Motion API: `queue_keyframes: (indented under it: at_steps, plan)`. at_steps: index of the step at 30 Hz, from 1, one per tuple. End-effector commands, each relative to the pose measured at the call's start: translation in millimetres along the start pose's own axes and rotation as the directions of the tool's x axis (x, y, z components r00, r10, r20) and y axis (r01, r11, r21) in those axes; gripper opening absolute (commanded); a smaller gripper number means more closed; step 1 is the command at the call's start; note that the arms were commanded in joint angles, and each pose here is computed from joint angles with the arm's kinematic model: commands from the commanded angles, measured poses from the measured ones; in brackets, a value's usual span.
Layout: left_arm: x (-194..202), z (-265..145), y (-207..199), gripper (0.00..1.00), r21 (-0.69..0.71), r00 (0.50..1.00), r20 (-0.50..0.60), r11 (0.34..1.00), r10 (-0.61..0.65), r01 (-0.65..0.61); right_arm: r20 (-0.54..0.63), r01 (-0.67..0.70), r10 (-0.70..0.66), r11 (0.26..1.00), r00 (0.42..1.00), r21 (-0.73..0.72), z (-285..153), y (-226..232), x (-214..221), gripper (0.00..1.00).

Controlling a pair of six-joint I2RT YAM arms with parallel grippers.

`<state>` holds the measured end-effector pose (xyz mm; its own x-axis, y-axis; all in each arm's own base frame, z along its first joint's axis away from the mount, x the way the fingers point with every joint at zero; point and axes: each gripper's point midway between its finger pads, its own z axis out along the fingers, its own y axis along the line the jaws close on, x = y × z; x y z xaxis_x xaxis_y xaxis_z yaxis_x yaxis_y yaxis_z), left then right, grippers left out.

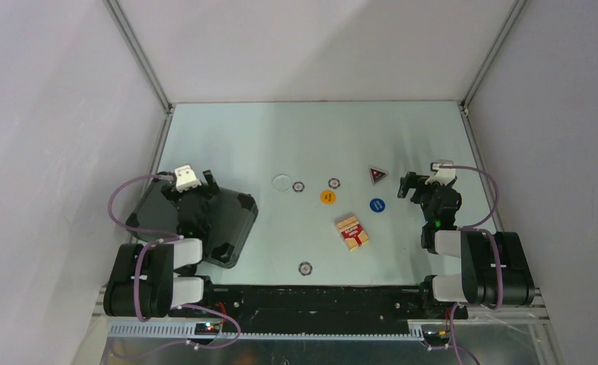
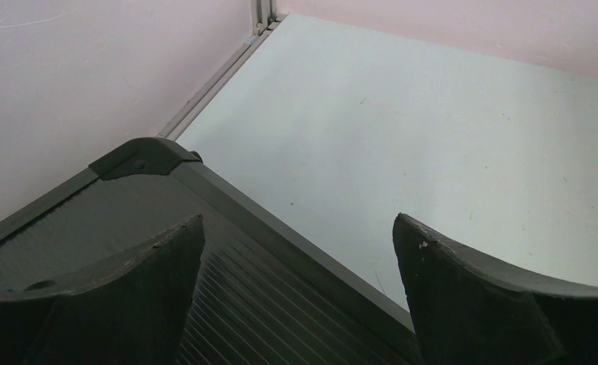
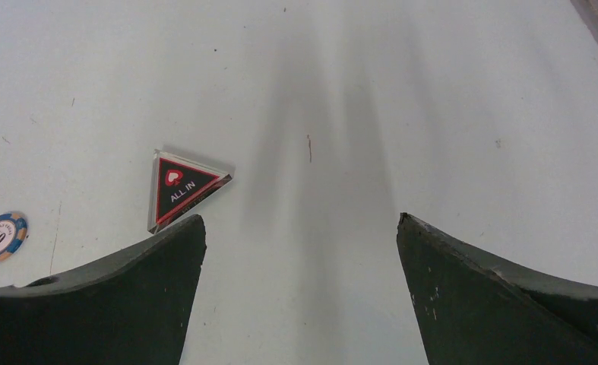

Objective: Pack up texas hold em set

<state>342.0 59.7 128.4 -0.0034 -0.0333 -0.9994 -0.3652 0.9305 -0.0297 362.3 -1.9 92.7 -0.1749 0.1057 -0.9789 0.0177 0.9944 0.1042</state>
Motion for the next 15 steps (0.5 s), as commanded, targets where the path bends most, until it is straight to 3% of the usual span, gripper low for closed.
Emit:
queue_keyframes:
  at_steps: [1,15]
  plan:
    - [-9.4,3.2,2.8,0.98,-0.022,0.999,0.031,1.0,-0.014,0.015,0.039,0.001,-0.002,1.0,0.999,0.012,5.2,-1.9,-12.6,1.0]
    - [-17.6,0.8,4.6,0.98,-0.034,0.998,0.056,0.999,-0.022,0.024,0.038,0.002,-0.003,1.0,0.999,0.011,5.0,-1.9,-12.5,1.0]
